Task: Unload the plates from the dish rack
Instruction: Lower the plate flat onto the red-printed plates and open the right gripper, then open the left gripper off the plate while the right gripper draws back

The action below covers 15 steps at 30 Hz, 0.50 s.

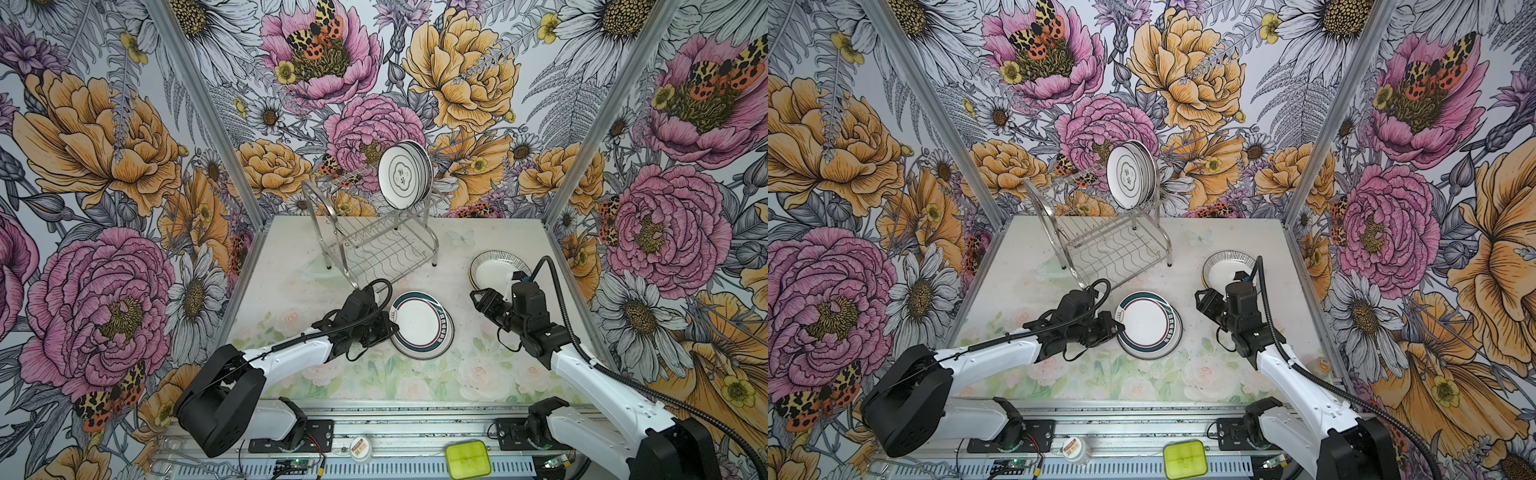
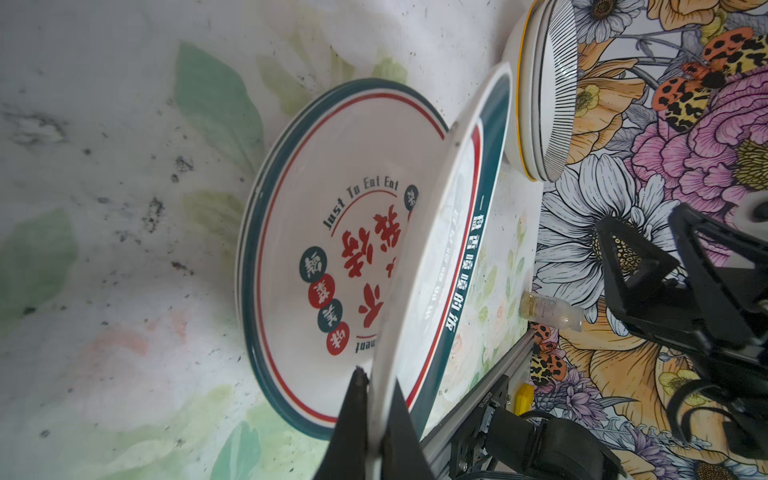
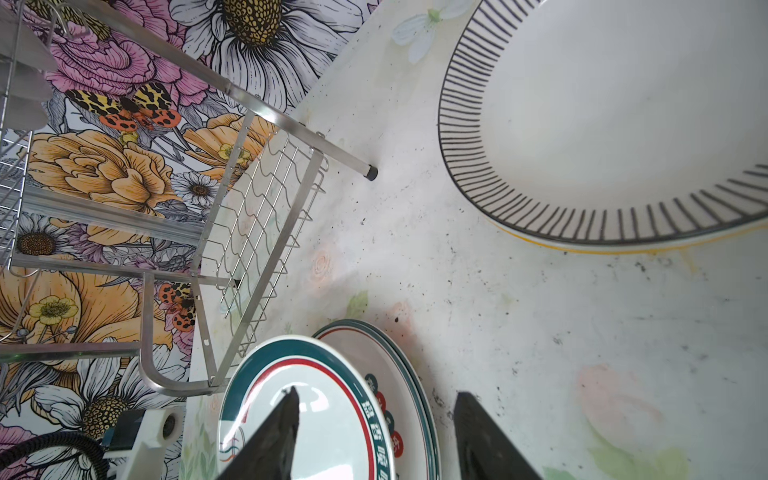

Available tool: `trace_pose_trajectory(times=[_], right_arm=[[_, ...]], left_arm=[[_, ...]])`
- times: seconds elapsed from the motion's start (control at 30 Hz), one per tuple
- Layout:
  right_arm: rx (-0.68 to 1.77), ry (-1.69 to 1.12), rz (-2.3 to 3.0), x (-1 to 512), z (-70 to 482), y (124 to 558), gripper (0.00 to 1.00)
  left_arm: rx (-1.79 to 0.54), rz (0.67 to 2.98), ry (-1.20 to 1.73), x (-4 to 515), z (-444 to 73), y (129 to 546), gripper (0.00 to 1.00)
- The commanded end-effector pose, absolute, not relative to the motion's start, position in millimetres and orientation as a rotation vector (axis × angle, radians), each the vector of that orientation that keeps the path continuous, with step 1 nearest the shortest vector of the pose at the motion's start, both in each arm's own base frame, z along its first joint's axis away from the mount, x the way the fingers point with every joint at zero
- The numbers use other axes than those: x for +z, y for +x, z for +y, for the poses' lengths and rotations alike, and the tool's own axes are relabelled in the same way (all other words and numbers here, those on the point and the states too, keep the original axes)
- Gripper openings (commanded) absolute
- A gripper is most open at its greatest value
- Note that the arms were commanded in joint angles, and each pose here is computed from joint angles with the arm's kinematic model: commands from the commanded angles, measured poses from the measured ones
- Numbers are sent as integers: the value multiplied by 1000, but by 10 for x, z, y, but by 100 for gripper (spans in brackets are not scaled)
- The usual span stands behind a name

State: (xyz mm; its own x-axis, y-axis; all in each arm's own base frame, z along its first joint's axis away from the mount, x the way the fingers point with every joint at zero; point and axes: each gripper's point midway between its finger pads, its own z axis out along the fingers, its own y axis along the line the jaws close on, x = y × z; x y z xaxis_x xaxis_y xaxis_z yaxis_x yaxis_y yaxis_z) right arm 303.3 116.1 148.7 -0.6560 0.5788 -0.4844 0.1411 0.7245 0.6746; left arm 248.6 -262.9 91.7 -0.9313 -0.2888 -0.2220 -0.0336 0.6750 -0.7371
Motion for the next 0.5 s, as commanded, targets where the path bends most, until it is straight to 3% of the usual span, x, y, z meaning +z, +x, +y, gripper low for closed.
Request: trace_pose_trajectory(times=[0.0, 0.47], right_arm=[[760, 526, 2187, 1555, 1114, 3067, 61], [748, 532, 2191, 1543, 1099, 3097, 61]], left_arm=[[-1172, 2527, -231, 1022, -2707, 2510, 0], [-1149, 2609, -254, 798, -2761, 2468, 0]])
